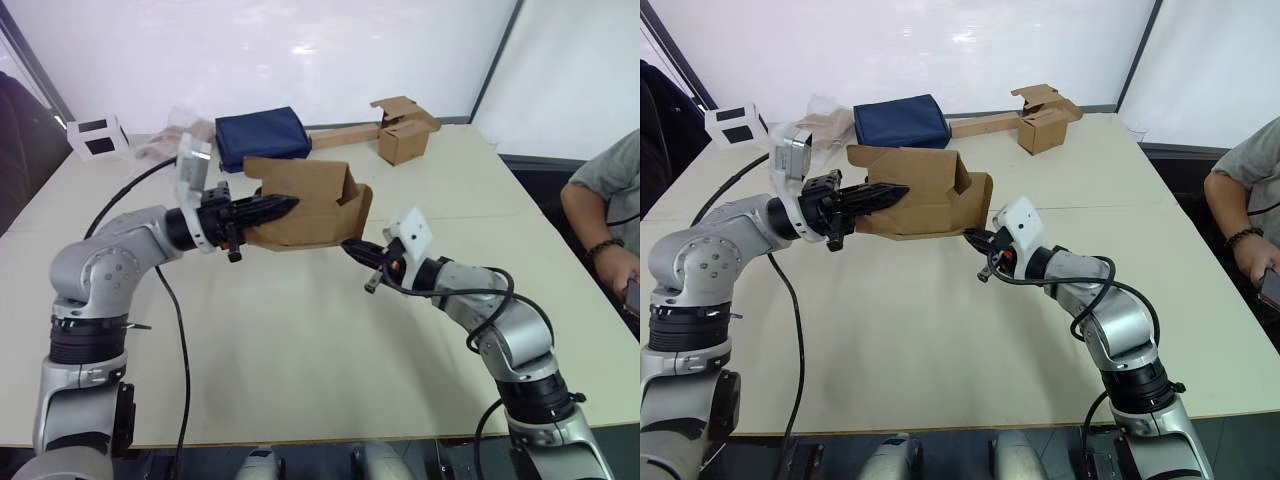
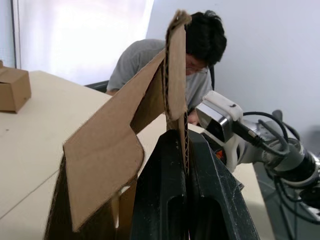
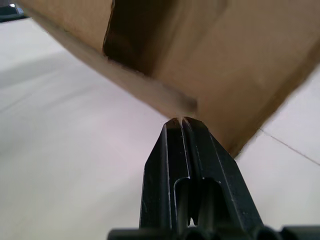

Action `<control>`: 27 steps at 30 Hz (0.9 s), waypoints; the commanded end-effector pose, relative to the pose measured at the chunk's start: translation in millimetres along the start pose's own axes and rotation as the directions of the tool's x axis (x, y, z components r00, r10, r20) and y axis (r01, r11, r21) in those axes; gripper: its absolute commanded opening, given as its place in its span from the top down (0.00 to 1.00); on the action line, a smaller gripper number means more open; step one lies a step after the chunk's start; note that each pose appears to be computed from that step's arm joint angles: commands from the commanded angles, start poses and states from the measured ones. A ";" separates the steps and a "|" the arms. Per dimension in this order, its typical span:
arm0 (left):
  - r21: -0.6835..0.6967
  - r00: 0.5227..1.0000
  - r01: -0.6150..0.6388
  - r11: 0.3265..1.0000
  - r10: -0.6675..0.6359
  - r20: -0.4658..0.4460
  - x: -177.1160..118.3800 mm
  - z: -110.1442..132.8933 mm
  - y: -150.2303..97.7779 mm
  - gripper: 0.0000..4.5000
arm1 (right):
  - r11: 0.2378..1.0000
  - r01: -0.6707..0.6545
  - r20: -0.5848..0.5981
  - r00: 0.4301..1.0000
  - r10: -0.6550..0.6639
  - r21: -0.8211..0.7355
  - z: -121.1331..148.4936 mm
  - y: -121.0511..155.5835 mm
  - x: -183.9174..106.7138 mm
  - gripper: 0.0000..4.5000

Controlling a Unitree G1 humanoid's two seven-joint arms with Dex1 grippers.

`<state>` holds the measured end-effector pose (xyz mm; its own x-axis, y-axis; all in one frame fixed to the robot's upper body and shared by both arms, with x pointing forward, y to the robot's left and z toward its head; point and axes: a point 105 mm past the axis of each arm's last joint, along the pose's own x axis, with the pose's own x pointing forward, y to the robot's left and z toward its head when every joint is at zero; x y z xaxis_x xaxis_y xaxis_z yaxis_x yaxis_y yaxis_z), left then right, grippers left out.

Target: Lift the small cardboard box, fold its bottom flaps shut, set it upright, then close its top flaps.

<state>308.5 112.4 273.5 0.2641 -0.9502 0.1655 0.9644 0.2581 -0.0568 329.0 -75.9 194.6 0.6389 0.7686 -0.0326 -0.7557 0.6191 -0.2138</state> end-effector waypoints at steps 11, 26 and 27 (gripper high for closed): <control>0.036 0.999 0.032 0.999 -0.033 0.041 2.1 18.2 -10.4 0.98 | 0.978 -0.209 0.167 0.965 0.201 0.026 47.1 29.0 -1.8 1.00; 0.031 0.997 0.009 0.999 -0.012 0.070 0.4 24.1 -7.2 0.98 | 0.976 -0.218 0.009 0.976 0.218 0.010 14.6 29.4 -11.5 1.00; 0.031 0.997 0.009 0.999 -0.011 0.070 0.4 24.2 -7.2 0.98 | 0.977 -0.213 -0.005 0.977 0.213 0.008 10.8 28.9 -13.2 1.00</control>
<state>306.6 112.5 278.7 0.2719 -0.9439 0.1877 0.9619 0.2608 -0.0816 303.7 -69.0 189.9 0.4802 0.8717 -0.0982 -0.8738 0.4655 -0.1408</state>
